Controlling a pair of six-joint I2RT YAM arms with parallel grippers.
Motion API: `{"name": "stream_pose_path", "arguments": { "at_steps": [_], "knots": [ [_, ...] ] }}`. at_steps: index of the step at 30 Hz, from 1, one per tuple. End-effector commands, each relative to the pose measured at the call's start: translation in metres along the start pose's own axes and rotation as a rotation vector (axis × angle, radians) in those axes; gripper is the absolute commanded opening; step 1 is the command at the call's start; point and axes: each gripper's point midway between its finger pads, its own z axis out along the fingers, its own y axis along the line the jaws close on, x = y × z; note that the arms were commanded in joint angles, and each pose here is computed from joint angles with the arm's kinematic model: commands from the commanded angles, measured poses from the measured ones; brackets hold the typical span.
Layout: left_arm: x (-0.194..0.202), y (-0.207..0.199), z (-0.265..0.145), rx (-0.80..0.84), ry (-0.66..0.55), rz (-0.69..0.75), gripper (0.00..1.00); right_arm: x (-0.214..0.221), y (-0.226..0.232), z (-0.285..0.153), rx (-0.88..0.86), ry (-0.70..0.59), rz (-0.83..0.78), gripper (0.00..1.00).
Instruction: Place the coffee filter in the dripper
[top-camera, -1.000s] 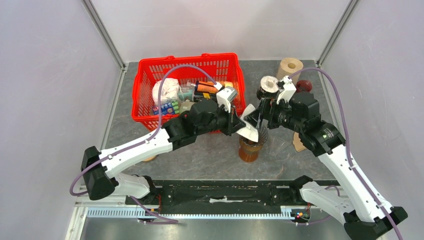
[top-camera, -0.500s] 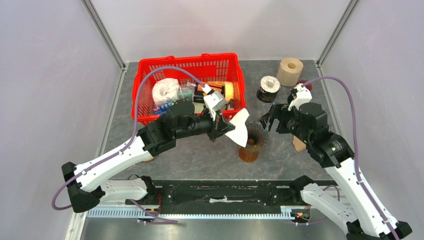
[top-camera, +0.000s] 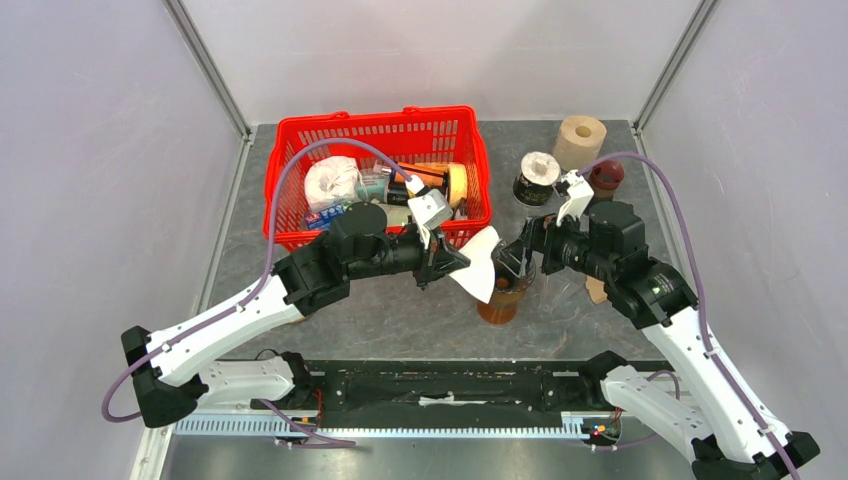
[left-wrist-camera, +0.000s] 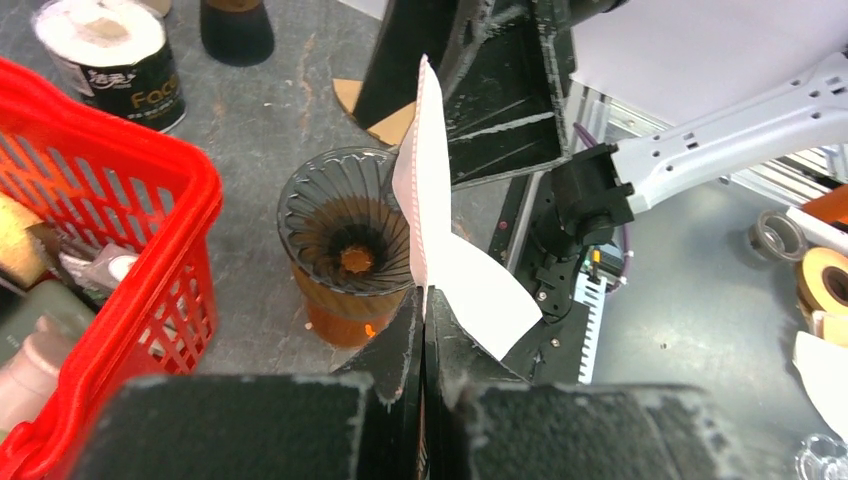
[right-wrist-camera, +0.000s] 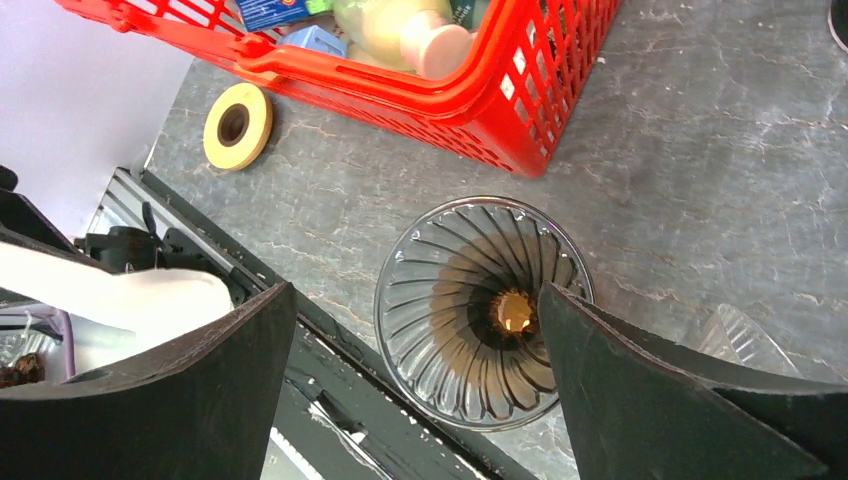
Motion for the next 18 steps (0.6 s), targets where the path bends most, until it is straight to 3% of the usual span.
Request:
{"name": "stream_pose_path", "arguments": {
  "at_steps": [1,7,18],
  "knots": [
    [-0.014,-0.016,-0.003,0.099,-0.05,0.065,0.02,-0.013,0.014,0.005,-0.082,-0.054,-0.04,0.97],
    [-0.019,-0.038,-0.01,0.216,-0.064,0.069,0.02,-0.023,0.0,0.02,-0.018,-0.092,-0.04,0.97],
    [-0.023,0.01,0.003,-0.067,-0.058,-0.034,0.02,-0.014,0.039,0.001,-0.245,-0.092,-0.114,0.97]
  ]
}}
